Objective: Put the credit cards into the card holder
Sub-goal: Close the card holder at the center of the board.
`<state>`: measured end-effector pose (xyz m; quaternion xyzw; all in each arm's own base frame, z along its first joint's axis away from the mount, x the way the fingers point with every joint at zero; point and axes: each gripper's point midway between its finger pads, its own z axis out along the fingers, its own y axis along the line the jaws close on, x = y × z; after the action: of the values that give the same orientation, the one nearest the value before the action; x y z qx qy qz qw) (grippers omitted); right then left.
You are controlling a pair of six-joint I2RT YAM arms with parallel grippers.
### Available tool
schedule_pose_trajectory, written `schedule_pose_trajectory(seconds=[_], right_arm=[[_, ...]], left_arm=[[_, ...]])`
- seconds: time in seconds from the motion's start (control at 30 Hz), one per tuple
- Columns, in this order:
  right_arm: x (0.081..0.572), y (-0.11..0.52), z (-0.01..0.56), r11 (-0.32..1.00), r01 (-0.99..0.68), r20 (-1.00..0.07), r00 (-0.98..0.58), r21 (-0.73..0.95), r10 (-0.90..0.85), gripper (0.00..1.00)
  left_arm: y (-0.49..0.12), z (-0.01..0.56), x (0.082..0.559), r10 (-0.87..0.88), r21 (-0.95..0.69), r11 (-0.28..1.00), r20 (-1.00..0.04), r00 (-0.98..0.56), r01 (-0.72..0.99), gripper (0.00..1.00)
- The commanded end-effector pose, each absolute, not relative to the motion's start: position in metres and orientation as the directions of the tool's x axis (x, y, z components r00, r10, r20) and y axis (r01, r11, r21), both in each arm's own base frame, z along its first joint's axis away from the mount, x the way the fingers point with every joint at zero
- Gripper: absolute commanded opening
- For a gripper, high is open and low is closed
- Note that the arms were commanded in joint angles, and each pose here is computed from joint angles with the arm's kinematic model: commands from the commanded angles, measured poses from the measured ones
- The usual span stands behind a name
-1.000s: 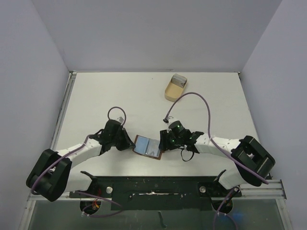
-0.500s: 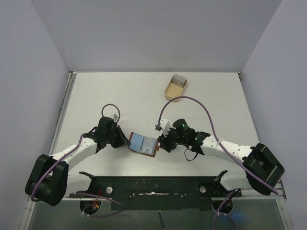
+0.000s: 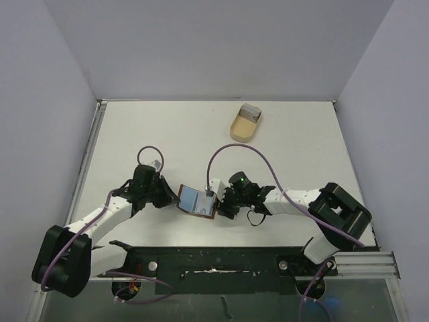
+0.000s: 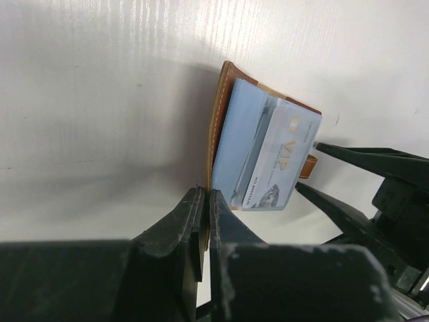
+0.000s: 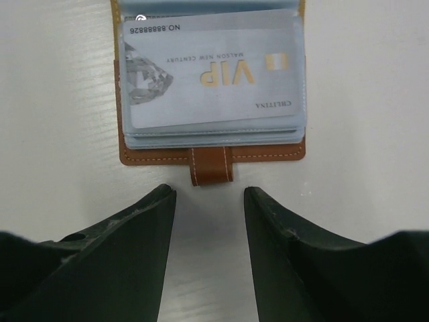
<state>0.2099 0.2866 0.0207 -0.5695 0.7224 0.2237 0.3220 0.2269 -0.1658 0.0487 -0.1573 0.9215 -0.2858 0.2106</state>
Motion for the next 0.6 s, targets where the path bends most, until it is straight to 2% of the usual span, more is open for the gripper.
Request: schedule_pose_trajectory(seconds=[0.0, 0.27, 0.43, 0.57], right_arm=[[0.219, 0.321, 0.042, 0.171, -0.977, -0.774, -0.01, -0.128, -0.633, 0.47], [0.224, 0.326, 0.037, 0.176, -0.967, -0.759, 0.025, -0.183, -0.651, 0.43], [0.224, 0.326, 0.039, 0.168, -0.961, -0.758, 0.06, -0.22, -0.649, 0.19], [0.225, 0.323, 0.046, 0.226, -0.945, -0.794, 0.053, -0.235, -0.605, 0.09]], left_arm=[[-0.166, 0.061, 0.233, -0.431, -0.618, 0.769, -0.315, -0.845, -0.162, 0.0], [-0.168, 0.062, 0.231, -0.442, -0.635, 0.754, -0.305, -0.843, -0.165, 0.0], [-0.161, 0.062, 0.232, -0.456, -0.61, 0.768, -0.306, -0.835, -0.196, 0.0], [-0.152, 0.059, 0.231, -0.476, -0.582, 0.777, -0.296, -0.828, -0.239, 0.0]])
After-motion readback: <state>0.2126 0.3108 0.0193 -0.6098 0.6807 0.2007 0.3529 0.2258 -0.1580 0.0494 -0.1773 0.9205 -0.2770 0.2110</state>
